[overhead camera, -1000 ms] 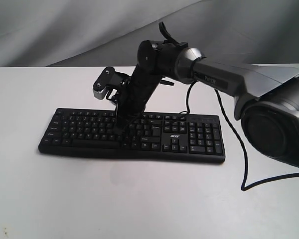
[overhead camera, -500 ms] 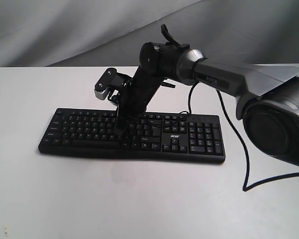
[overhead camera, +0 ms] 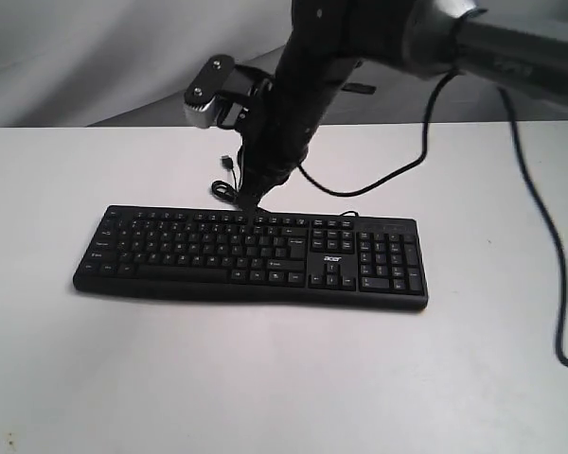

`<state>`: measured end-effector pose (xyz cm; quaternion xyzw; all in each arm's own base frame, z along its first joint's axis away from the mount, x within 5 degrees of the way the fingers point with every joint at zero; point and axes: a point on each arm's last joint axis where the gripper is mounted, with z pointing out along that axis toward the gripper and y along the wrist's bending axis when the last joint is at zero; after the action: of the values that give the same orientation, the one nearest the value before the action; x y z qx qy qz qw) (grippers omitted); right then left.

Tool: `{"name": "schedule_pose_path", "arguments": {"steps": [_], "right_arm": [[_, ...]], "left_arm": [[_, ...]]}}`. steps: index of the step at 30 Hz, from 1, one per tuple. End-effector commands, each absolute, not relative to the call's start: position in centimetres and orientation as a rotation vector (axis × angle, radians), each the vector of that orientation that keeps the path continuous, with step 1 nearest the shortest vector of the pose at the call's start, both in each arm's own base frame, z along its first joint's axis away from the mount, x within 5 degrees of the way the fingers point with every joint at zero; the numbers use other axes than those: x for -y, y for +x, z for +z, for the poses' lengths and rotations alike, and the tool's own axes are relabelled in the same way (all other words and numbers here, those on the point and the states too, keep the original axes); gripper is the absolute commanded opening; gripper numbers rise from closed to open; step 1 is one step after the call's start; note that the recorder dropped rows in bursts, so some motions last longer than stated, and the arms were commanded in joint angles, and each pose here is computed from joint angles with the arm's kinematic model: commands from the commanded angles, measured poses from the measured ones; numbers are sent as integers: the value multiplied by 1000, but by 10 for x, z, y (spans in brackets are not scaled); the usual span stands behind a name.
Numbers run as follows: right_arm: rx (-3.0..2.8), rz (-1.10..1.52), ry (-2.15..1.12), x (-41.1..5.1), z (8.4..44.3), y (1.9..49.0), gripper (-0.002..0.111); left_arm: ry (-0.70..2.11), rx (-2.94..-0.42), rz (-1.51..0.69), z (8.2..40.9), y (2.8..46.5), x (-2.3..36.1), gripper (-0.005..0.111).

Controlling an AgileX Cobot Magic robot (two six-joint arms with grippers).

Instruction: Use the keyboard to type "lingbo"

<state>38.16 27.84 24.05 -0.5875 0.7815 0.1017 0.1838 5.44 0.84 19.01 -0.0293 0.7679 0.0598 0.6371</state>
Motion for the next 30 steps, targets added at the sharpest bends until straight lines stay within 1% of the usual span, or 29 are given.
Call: {"name": "schedule_pose_path", "arguments": {"steps": [1,2,6,7,10,13,19,25,27,28,30], "right_arm": [[-2115,243,-1517,-244,304,336,0],[-2050,213,-1456,-229,321,315,0],[-1969,212,-1267,-193,353,265,0],[-1984,226,-1167,-174,360,240,0],[-1971,229,-1066,-152,368,212,0],[-1903,253,-1000,-129,384,177,0],[-1772,264,-936,-107,412,144,0],[-1665,193,-881,-92,427,135,0],[-1661,234,-707,-78,437,132,0],[-1722,253,-529,-64,437,133,0],[-1781,244,-315,-45,429,134,0]], "left_arm": [[-71,-1748,132,189,54,-8,1],[-71,-1748,132,189,54,-8,1],[-71,-1748,132,189,54,-8,1],[-71,-1748,132,189,54,-8,1],[-71,-1748,132,189,54,-8,1],[-71,-1748,132,189,54,-8,1],[-71,-1748,132,189,54,-8,1],[-71,-1748,132,189,54,-8,1],[-71,-1748,132,189,54,-8,1],[-71,-1748,132,189,54,-8,1],[-71,-1748,132,189,54,-8,1]]}}
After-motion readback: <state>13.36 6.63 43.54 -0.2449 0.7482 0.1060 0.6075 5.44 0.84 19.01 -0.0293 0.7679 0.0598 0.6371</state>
